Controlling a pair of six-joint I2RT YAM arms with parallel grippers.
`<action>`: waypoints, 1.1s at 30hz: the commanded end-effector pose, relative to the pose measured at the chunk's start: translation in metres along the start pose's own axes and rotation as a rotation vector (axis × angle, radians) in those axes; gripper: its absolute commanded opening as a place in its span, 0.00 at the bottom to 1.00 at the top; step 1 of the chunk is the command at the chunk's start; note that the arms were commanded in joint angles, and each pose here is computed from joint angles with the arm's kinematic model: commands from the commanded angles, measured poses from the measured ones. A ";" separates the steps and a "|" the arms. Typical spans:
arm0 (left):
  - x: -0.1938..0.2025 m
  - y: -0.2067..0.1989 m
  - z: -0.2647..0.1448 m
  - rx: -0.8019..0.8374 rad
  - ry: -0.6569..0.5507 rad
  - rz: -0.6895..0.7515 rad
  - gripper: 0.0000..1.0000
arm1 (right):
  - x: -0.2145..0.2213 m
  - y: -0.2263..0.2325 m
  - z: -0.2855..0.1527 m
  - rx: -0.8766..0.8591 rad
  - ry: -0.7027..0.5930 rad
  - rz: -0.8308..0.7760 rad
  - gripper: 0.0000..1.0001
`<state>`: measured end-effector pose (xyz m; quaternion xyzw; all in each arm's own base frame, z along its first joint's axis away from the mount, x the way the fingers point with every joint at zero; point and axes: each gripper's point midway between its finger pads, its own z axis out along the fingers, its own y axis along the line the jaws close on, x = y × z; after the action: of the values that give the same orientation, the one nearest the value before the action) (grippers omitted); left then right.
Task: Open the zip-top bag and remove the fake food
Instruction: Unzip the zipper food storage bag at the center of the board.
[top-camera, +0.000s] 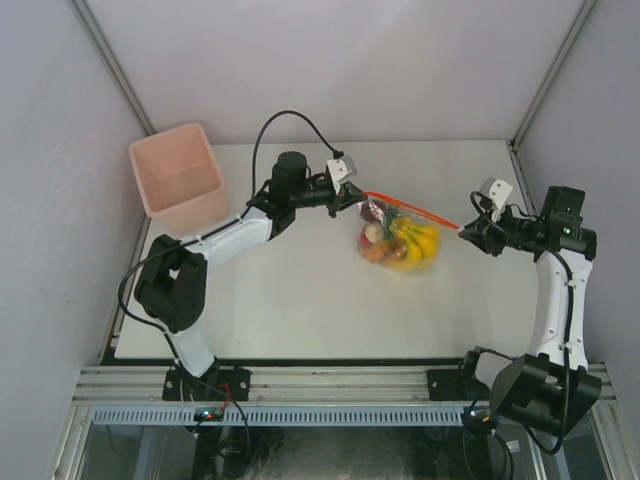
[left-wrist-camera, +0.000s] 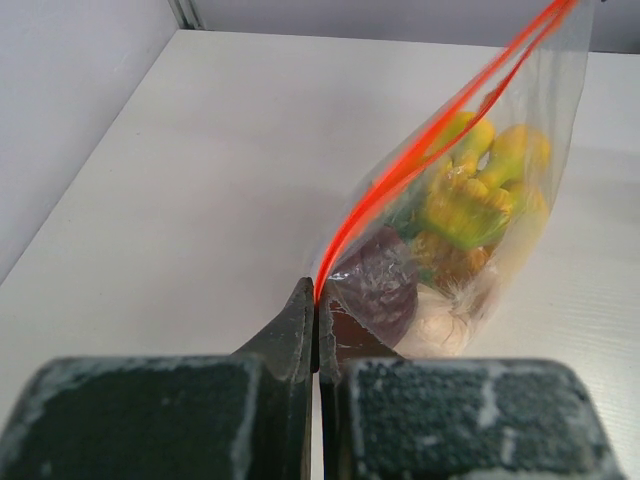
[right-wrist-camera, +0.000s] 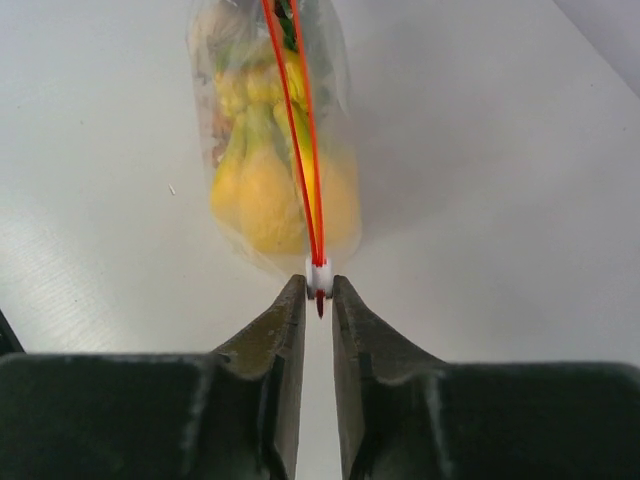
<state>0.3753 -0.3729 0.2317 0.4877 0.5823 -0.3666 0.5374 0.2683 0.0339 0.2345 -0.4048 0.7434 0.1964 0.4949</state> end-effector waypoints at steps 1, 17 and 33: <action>-0.033 0.009 -0.015 -0.018 -0.081 0.108 0.00 | -0.010 0.004 -0.006 0.002 -0.032 -0.051 0.24; -0.033 -0.022 -0.018 0.063 -0.089 0.181 0.00 | -0.120 0.011 0.038 -0.188 -0.140 0.021 0.75; -0.062 -0.050 -0.037 0.076 -0.032 0.434 0.00 | -0.145 -0.025 0.081 -0.119 -0.053 -0.156 0.74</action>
<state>0.3273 -0.3665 0.2506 0.5846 0.5023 -0.3188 0.5516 0.3584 0.1342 0.2987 -0.4655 0.7123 0.2482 0.4630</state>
